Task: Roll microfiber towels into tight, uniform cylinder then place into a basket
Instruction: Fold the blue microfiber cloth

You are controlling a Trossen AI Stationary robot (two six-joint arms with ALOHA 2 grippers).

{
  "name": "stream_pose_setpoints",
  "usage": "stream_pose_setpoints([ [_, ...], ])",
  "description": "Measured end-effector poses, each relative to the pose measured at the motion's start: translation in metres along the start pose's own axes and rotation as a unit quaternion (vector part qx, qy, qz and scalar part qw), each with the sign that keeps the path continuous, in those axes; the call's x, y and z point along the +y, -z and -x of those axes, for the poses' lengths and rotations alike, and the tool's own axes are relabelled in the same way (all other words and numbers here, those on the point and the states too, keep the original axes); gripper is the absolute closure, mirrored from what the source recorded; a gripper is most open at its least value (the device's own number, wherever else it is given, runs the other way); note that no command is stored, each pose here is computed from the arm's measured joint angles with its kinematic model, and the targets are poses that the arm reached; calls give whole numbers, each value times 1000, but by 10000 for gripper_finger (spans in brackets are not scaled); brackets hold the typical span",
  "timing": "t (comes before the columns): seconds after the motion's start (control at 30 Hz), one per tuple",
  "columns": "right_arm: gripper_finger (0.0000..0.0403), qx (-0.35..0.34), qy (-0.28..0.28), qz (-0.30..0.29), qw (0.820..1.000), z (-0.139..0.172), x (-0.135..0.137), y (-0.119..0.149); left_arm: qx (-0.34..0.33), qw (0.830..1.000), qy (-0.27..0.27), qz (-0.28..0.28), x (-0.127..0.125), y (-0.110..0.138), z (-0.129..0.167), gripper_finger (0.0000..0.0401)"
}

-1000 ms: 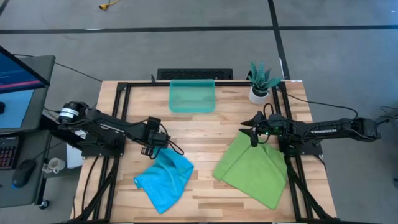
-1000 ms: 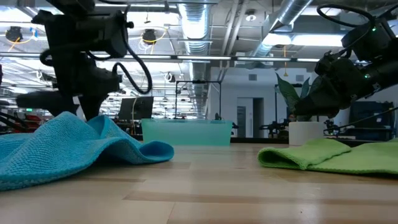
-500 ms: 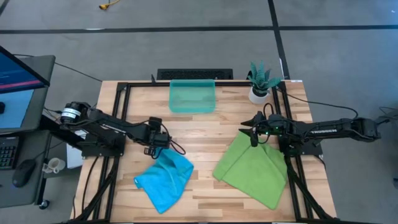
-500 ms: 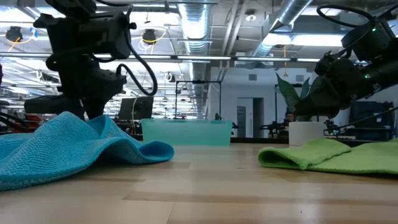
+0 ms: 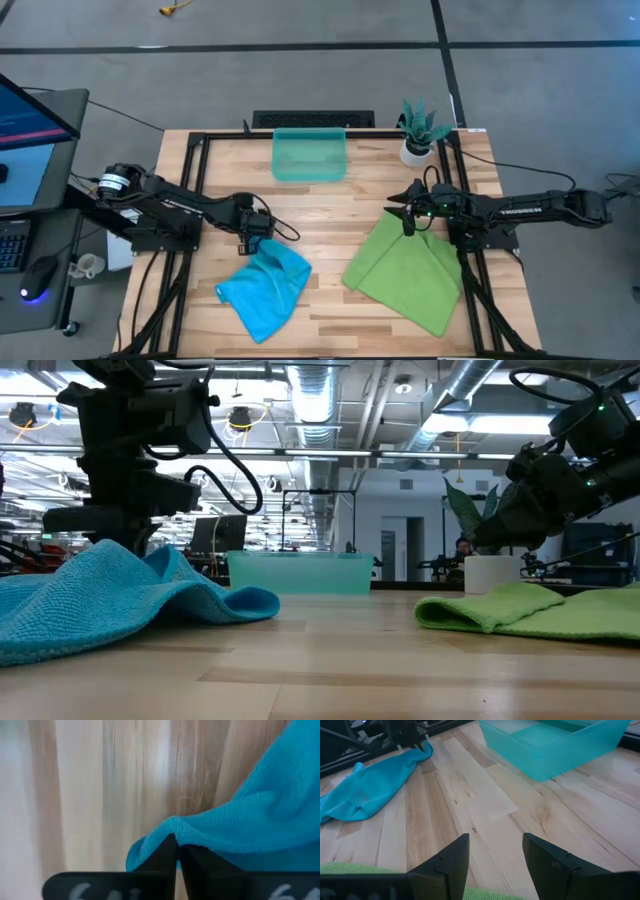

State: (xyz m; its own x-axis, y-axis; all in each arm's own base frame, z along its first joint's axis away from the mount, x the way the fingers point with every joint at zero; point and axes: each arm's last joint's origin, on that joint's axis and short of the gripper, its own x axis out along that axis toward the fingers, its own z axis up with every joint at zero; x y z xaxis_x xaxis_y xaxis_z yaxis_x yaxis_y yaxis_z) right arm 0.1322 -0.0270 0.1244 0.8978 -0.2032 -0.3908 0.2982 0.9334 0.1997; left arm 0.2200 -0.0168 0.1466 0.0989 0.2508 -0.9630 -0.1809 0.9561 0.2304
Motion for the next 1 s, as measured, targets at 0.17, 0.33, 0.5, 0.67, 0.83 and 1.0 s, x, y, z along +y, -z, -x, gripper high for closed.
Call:
stream_pose_setpoints([
  [0.17, 196, 0, 0, 0, 1000, 0, 0, 0, -1, 998, 30, 61, -6, -5, 7, 399],
  [0.33, 196, 0, 0, 0, 1000, 0, 0, 0, -30, 996, 40, 74, -16, -18, 28, 400],
  [0.5, 196, 0, 0, 0, 1000, 0, 0, 0, -55, 996, 38, 59, -29, -25, 51, 400],
  [0.67, 196, -1, 1, 0, 1000, 0, 0, 0, -60, 993, 47, 86, -39, -26, 67, 401],
  [0.83, 196, -11, 14, -4, 1000, 0, -3, -2, -59, 990, 56, 120, -46, -24, 75, 401],
  [1.0, 196, -12, 18, -27, 999, 0, -4, -2, -32, 987, 74, 139, -48, -21, 78, 401],
])
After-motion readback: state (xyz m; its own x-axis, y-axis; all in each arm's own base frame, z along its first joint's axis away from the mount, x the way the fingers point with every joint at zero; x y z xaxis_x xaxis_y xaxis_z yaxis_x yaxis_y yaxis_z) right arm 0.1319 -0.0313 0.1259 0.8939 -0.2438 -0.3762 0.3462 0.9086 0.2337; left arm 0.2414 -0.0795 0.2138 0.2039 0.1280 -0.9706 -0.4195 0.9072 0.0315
